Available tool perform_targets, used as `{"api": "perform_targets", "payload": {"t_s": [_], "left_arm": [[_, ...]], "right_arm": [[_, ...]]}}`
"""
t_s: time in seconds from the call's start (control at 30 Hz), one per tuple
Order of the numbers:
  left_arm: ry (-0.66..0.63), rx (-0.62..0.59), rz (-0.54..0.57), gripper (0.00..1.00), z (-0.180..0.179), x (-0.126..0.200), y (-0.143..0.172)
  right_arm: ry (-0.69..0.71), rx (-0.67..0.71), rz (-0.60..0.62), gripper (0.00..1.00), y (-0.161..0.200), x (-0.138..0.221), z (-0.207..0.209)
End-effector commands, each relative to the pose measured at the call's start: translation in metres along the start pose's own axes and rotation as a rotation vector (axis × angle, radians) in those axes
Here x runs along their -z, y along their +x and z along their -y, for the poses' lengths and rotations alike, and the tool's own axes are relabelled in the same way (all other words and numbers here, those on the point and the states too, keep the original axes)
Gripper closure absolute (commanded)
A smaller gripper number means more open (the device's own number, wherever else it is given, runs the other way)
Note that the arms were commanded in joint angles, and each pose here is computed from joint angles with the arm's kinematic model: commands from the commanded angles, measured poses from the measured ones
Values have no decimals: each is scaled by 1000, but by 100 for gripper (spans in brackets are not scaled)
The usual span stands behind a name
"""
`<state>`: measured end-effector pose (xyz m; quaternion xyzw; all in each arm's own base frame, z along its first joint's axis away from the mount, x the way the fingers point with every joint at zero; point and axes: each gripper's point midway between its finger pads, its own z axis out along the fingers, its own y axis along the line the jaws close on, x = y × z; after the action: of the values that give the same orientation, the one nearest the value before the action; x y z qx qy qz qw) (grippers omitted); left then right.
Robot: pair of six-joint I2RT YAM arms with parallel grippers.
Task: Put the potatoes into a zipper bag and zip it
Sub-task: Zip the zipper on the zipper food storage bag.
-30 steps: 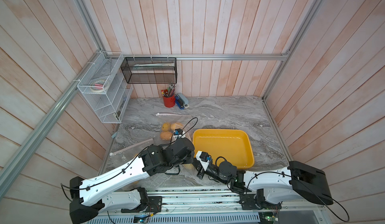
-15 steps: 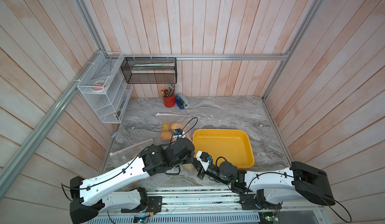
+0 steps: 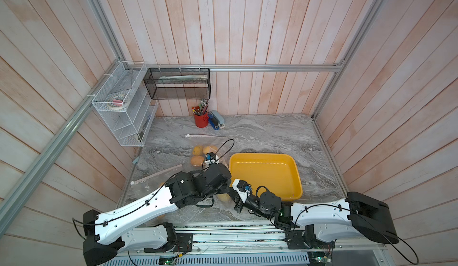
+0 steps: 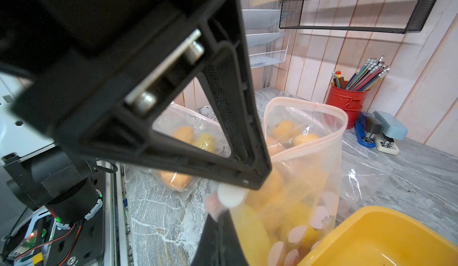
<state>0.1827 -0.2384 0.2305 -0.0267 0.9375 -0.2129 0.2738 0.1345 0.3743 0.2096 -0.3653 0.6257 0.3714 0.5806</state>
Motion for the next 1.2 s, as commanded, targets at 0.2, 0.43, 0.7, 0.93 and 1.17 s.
{"api": "perform_targets", "payload": {"t_s": [0.2, 0.43, 0.7, 0.93, 1.17], "left_arm": [[-96, 53, 45, 100, -32, -8, -33], [-144, 79, 53, 100, -45, -14, -46], [-82, 83, 44, 100, -34, -8, -47], [-19, 82, 51, 100, -26, 6, -49], [-2, 91, 71, 100, -27, 19, -52]], "right_arm": [[-71, 20, 76, 100, -24, 6, -22], [-52, 21, 68, 100, -22, 3, -21], [143, -6, 15, 43, -18, -19, 5], [216, -20, -13, 30, -11, -45, 18], [222, -49, 4, 32, -13, -50, 29]]}}
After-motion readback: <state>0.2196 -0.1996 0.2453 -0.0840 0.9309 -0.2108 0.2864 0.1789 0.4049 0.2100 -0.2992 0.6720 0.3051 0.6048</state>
